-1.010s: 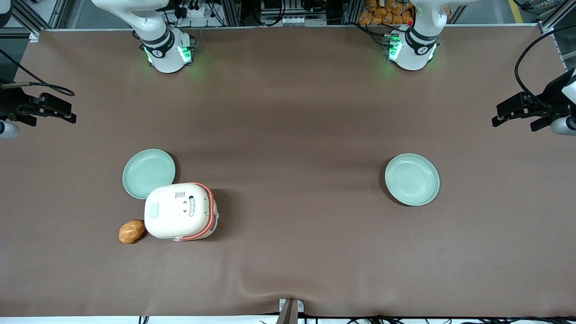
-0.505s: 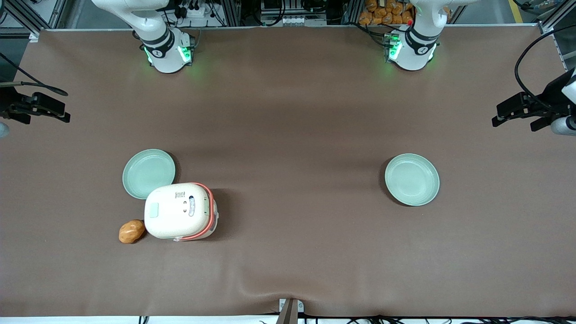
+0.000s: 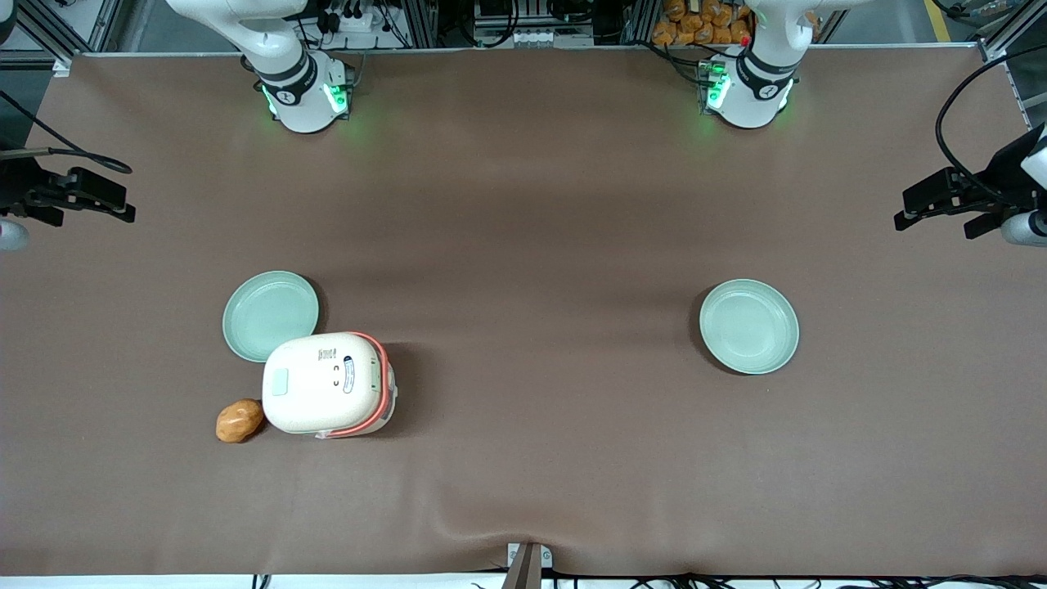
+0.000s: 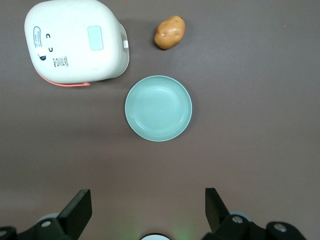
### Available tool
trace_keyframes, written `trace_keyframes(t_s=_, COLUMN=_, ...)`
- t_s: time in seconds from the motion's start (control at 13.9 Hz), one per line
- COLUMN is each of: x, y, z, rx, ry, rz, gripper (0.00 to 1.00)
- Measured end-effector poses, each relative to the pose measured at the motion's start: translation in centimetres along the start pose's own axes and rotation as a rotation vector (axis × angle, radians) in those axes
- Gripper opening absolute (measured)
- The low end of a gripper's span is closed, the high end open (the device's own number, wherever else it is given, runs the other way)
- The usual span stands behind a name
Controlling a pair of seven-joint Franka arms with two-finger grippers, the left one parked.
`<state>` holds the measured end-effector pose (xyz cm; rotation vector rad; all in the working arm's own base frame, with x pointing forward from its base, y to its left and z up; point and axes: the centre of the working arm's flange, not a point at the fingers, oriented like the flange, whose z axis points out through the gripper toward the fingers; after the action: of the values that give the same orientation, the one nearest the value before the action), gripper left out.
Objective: Press rice cooker button with right arm
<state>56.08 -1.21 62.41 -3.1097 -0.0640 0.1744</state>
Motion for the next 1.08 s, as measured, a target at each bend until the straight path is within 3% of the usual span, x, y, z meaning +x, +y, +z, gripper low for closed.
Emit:
trace_keyframes(t_s=0.29, x=1.3, y=-2.1, z=0.6, rx=-0.006, ry=0.035, rz=-0.037, gripper=1.00)
trace_keyframes(t_s=0.51, x=3.1, y=-3.9, z=1.2, rx=-0.012, ry=0.101, rz=-0.069, gripper=1.00)
trace_keyframes(t_s=0.65, x=4.7, y=-5.2, z=3.1, rx=-0.015, ry=0.099, rz=-0.089, gripper=1.00)
trace_keyframes(t_s=0.72, x=5.7, y=-5.9, z=4.5, rx=-0.015, ry=0.086, rz=-0.098, gripper=0.93)
trace_keyframes(t_s=0.87, x=7.6, y=-7.7, z=7.7, rx=0.010, ry=0.061, rz=-0.108, gripper=0.71)
trace_keyframes(t_s=1.08, x=10.5, y=-9.5, z=12.0, rx=0.064, ry=0.068, rz=-0.091, gripper=0.36)
